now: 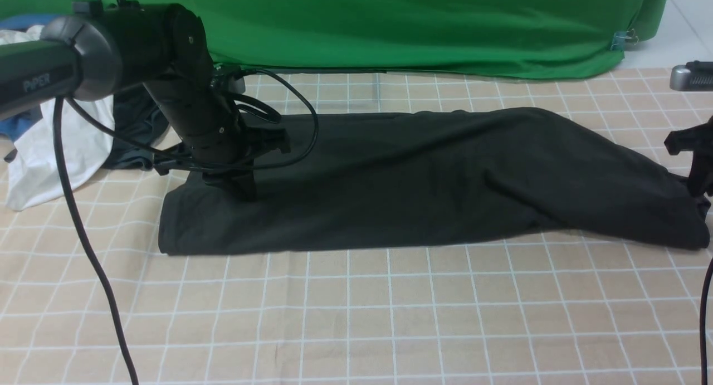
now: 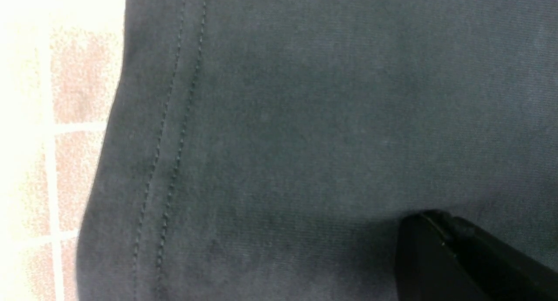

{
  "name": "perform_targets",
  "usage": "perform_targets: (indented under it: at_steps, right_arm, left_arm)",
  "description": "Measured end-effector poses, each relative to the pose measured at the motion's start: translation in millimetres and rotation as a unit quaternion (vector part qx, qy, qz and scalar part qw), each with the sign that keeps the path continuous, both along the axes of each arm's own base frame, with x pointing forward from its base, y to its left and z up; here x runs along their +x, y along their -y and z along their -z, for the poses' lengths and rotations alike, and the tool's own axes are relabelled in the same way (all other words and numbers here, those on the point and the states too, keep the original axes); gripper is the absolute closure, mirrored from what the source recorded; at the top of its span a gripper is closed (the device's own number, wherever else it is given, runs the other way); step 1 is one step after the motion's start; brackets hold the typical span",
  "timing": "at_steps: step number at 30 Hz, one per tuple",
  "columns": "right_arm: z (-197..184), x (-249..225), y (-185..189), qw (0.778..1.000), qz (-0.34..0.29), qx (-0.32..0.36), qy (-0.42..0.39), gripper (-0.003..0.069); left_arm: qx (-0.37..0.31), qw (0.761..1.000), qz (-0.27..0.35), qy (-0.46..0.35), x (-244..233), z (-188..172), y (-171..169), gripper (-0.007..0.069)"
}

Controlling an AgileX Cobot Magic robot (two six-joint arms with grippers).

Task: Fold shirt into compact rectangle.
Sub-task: 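Pull the folded dark garment lengthwise by its ends to straighten it flat on the table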

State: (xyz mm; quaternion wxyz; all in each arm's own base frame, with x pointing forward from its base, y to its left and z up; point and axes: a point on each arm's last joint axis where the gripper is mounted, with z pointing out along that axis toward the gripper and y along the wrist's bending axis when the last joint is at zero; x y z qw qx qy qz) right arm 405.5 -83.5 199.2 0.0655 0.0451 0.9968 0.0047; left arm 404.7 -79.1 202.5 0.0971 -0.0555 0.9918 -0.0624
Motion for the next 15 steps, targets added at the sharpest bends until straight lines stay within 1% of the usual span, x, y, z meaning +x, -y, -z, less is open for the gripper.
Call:
perform_targets:
  at_steps: [1,2,3,5,7,10,11,13,14,15]
  right_arm:
    - [2,1,0,1.0,0.001,0.001,0.0,0.03]
    - [2,1,0,1.0,0.002,0.001,0.0,0.0279]
    - [7,2,0,1.0,0.004,0.003,-0.002,0.0218]
    - [15,4,0,1.0,0.006,0.005,-0.01,0.0189]
    - [23,6,0,1.0,0.009,0.013,-0.015,0.0194]
    - [35,8,-2,0.999,0.013,0.025,-0.023,0.0276]
    - [36,9,-2,0.999,0.012,0.026,-0.023,0.0328]
    - [36,9,-2,0.999,0.008,0.025,-0.02,0.0472]
    - [35,10,-2,1.0,0.004,0.024,-0.019,0.0526]
    - [34,10,-1,1.0,0.001,0.023,-0.017,0.0557]
  left_arm:
    - [0.0,1.0,0.0,0.0,0,0,0,0.0613]
    - [0.0,1.0,0.0,0.0,0,0,0,0.0613]
    - [0.0,1.0,0.0,0.0,0,0,0,0.0613]
    - [0.0,1.0,0.0,0.0,0,0,0,0.0613]
    - [0.0,1.0,0.0,0.0,0,0,0,0.0613]
    - [0.0,1.0,0.0,0.0,0,0,0,0.0613]
    - [0.0,1.0,0.0,0.0,0,0,0,0.0613]
    - [0.0,1.0,0.0,0.0,0,0,0,0.0613]
    - [0.0,1.0,0.0,0.0,0,0,0,0.0613]
    - [0.0,1.0,0.0,0.0,0,0,0,0.0613]
